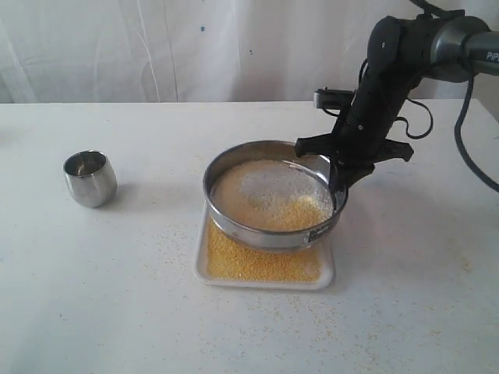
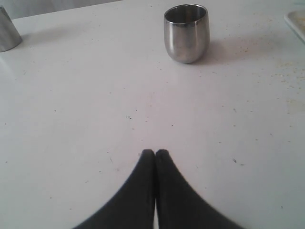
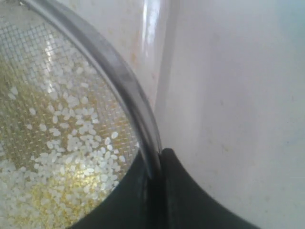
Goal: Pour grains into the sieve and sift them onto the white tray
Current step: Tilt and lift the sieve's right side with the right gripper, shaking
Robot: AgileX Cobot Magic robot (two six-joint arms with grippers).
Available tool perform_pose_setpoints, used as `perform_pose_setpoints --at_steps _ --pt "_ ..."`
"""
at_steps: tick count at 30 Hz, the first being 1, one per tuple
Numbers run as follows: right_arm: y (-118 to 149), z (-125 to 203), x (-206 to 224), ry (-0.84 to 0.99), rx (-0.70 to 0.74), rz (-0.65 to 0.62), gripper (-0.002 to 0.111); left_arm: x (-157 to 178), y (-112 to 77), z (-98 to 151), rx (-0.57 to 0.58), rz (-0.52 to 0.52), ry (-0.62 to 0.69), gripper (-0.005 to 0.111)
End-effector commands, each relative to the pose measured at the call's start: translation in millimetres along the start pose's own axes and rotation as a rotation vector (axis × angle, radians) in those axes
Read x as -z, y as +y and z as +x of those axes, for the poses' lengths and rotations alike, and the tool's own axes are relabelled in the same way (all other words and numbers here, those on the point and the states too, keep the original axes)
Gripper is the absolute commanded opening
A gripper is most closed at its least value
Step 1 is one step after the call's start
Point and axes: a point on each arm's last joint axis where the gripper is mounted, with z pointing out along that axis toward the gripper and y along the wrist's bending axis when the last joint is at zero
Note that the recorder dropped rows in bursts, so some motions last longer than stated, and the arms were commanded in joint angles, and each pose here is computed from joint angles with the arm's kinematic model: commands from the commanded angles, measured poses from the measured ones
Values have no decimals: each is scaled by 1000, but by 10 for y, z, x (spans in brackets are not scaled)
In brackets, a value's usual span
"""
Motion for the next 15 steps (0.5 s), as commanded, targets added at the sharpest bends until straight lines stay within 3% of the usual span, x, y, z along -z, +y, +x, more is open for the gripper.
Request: perform_pose_setpoints --at_steps 1,3,4,5,7,9,11,13,15 --pt "96 63 40 41 -77 -45 0 -2 -7 12 10 8 2 0" --pt "115 -11 16 -57 -13 0 0 -2 -7 12 10 8 2 0" --pt "111 -131 31 -191 -46 -1 0 -2 -7 12 10 8 2 0" --pt "119 -86 35 -141 -106 -20 0 -2 -7 12 10 8 2 0" --pt "181 86 2 30 -86 -2 0 -2 -7 12 10 8 2 0" --pt "189 81 -34 -19 -8 91 0 -2 -7 12 10 8 2 0" --pt "158 -24 -22 -133 -62 98 0 -2 -7 12 10 8 2 0" --pt "148 95 7 -9 -122 95 0 -2 -7 12 10 8 2 0" --pt "163 208 8 95 -79 132 0 -2 -7 12 10 8 2 0"
